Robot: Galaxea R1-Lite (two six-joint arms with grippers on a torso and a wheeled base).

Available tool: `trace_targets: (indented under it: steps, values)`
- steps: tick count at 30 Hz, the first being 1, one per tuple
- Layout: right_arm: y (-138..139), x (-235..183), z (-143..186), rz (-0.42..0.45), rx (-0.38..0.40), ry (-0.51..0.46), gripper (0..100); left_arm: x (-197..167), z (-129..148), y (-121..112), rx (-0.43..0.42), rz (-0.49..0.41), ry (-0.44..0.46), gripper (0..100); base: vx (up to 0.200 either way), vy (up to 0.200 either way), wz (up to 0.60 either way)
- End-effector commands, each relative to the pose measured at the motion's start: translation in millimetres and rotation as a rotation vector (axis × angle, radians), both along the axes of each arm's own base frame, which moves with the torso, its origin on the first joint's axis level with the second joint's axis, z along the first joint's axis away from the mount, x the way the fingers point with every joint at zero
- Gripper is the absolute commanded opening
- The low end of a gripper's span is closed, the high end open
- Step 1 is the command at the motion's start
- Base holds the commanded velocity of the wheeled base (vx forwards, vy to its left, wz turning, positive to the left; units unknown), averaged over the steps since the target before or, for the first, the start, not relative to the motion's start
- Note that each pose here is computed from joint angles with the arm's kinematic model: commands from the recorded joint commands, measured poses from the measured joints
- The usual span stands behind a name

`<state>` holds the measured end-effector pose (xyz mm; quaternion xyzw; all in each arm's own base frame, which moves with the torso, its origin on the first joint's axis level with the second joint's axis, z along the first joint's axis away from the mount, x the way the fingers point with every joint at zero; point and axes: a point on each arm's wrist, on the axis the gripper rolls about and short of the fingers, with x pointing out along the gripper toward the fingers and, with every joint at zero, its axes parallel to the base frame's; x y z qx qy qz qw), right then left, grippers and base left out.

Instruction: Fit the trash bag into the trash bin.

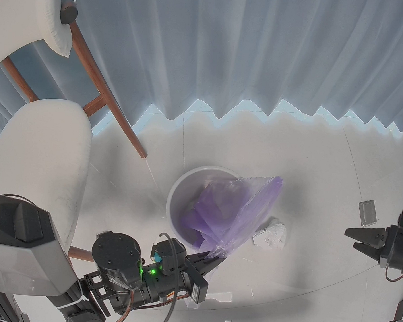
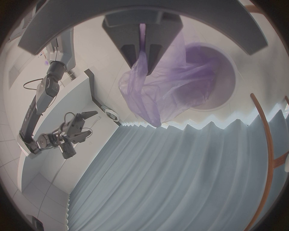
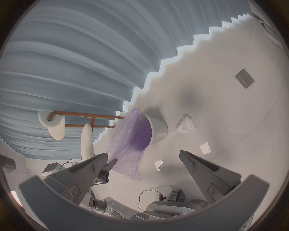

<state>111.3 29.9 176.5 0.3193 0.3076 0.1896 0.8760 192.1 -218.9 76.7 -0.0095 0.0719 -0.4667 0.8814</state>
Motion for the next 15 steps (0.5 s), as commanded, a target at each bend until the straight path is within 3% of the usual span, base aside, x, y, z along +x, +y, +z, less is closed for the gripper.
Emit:
trace_targets:
  steps: [1,9,15]
  values:
    - [14.4,49.5,-12.6,0.032,-0.016,0.106,100,-1.8,-0.7,1.1,0.018,-0.002,-0.015,0,0.000,0.000,0.00]
    - [44.0,85.6,-21.7,0.130,-0.004,0.050,100,-2.5,0.6,1.8,0.016,-0.004,-0.017,0,0.000,0.000,0.00]
    - [56.4,104.2,-31.0,0.154,0.001,0.037,100,-2.5,-1.0,1.8,0.020,-0.002,-0.013,0,0.000,0.000,0.00]
